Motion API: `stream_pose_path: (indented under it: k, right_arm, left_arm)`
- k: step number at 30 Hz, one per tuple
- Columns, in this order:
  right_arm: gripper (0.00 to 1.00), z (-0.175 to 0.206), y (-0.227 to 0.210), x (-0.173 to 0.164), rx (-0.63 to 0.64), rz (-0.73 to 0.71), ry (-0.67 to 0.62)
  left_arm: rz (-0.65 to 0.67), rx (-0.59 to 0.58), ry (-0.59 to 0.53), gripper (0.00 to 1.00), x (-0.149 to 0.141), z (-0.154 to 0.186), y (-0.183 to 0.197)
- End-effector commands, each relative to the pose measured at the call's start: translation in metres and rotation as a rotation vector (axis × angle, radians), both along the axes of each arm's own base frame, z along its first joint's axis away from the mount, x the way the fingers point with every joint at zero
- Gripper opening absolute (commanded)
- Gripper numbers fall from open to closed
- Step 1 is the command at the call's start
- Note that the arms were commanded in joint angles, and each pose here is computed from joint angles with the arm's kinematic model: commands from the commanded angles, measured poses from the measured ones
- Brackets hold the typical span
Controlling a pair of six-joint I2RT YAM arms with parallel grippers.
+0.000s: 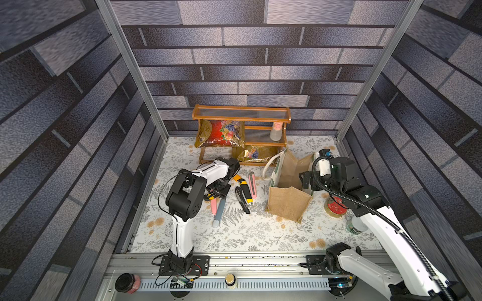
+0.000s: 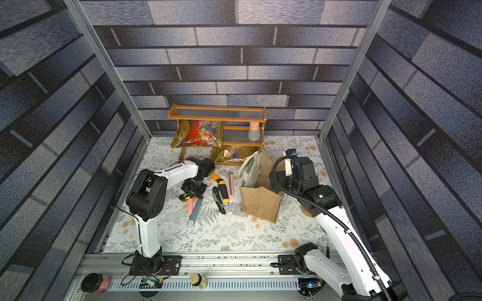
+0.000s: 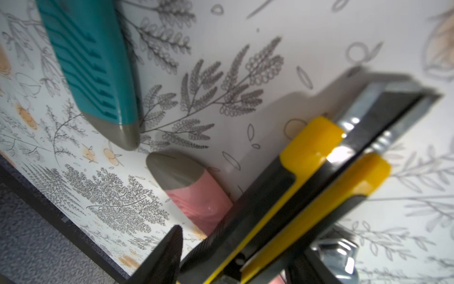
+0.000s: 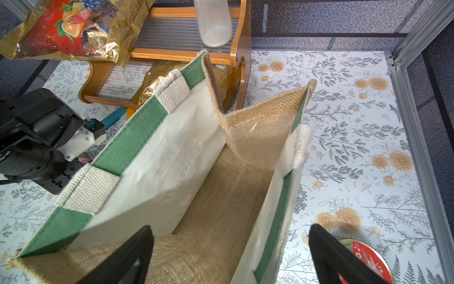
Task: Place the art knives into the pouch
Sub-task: Pick up the utility knife at the center of the board.
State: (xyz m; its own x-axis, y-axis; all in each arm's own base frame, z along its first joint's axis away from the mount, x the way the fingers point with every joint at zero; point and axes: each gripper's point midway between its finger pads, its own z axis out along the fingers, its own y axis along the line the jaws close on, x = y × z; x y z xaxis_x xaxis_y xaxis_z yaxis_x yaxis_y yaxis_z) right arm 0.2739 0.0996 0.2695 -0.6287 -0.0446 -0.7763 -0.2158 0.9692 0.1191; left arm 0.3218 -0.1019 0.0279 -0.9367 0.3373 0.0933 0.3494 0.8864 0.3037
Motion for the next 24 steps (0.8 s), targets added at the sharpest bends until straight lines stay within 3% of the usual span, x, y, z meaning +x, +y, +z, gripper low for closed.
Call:
stream_pose_path:
  k: [1,9,17,24]
  right_arm:
    - [1.00,0.001,-0.001,-0.002,0.012,-0.005,0.001]
    - [1.00,0.001,-0.002,-0.003,0.015,-0.014,0.003]
    - [1.00,0.001,-0.002,-0.004,0.033,-0.027,0.014]
    - [1.00,-0.002,0.001,-0.006,0.068,-0.031,0.030]
  left_arm:
    - [0.027,-0.017,-0.015,0.59,0.009,-0.001,-0.003]
    - [0.055,-0.036,-0.039,0.42,0.020,-0.005,-0.009]
    - [0.136,-0.076,-0.074,0.36,0.028,-0.005,-0.010]
    - [0.175,-0.158,-0.162,0.34,0.035,0.031,-0.023]
